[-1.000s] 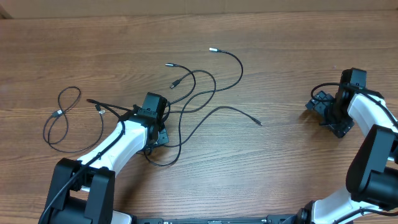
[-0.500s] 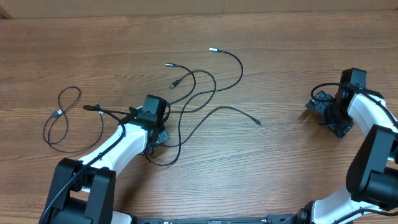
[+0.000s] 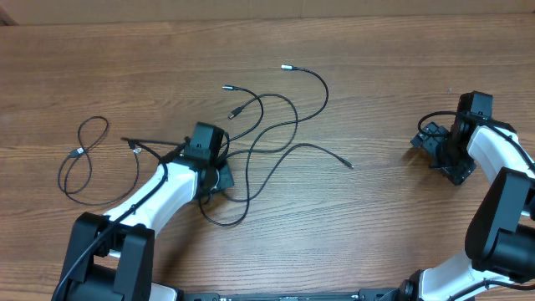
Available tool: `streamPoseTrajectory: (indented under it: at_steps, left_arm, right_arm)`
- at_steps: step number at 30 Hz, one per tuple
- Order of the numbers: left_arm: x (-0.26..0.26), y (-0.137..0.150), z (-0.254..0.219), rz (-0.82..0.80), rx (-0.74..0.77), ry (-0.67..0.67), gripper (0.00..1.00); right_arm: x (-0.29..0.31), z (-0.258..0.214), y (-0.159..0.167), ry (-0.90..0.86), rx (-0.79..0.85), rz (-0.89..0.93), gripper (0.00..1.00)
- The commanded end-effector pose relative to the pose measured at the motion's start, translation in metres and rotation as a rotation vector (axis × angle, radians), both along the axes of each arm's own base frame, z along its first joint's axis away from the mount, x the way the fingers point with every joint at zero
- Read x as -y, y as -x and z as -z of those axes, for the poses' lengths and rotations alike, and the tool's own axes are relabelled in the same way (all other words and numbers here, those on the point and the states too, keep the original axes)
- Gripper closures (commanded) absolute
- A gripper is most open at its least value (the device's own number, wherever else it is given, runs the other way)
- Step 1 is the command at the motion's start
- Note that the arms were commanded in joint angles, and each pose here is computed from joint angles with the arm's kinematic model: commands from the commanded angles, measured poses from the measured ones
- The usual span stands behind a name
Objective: Untangle cables
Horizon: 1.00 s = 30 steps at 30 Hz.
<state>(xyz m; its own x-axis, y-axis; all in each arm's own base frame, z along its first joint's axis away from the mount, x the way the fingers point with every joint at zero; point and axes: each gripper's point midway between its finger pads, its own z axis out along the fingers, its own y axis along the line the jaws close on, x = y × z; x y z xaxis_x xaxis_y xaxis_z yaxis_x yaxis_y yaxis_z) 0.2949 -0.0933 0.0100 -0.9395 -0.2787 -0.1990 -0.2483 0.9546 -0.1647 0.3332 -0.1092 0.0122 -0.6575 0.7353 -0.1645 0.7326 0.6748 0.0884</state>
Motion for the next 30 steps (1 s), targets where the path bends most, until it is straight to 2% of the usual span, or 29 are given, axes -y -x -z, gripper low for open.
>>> streamPoseTrajectory:
  at_steps: [1, 6, 10, 14, 19, 26, 30]
  left_arm:
    - [0.048, -0.027, -0.044, 0.215, 0.092, 0.227, 0.96]
    - [0.083, -0.041, -0.085, 0.352, 0.168, 0.395, 0.96]
    - [0.1, -0.039, -0.102, 0.411, 0.185, 0.505, 0.96]
    - [0.107, -0.034, -0.106, 0.461, 0.187, 0.539, 0.96]
    - [0.111, -0.022, -0.094, 0.49, 0.144, 0.529, 0.96]
    - [0.112, -0.019, -0.052, 0.469, 0.054, 0.509, 0.96]
    - [0.121, -0.018, -0.035, 0.478, 0.013, 0.565, 0.96]
  right_arm:
    - [0.0, 0.001, 0.0, -0.001, 0.001, 0.008, 0.0]
    - [0.0, 0.001, 0.0, -0.001, 0.001, 0.008, 0.0]
    - [0.0, 0.001, 0.0, -0.001, 0.001, 0.008, 0.0]
    - [0.0, 0.001, 0.0, -0.001, 0.002, 0.008, 0.0]
    - [0.0, 0.001, 0.0, -0.001, 0.001, 0.008, 0.0]
    - [0.0, 0.001, 0.0, -0.001, 0.001, 0.008, 0.0]
    - [0.0, 0.001, 0.0, -0.001, 0.001, 0.008, 0.0]
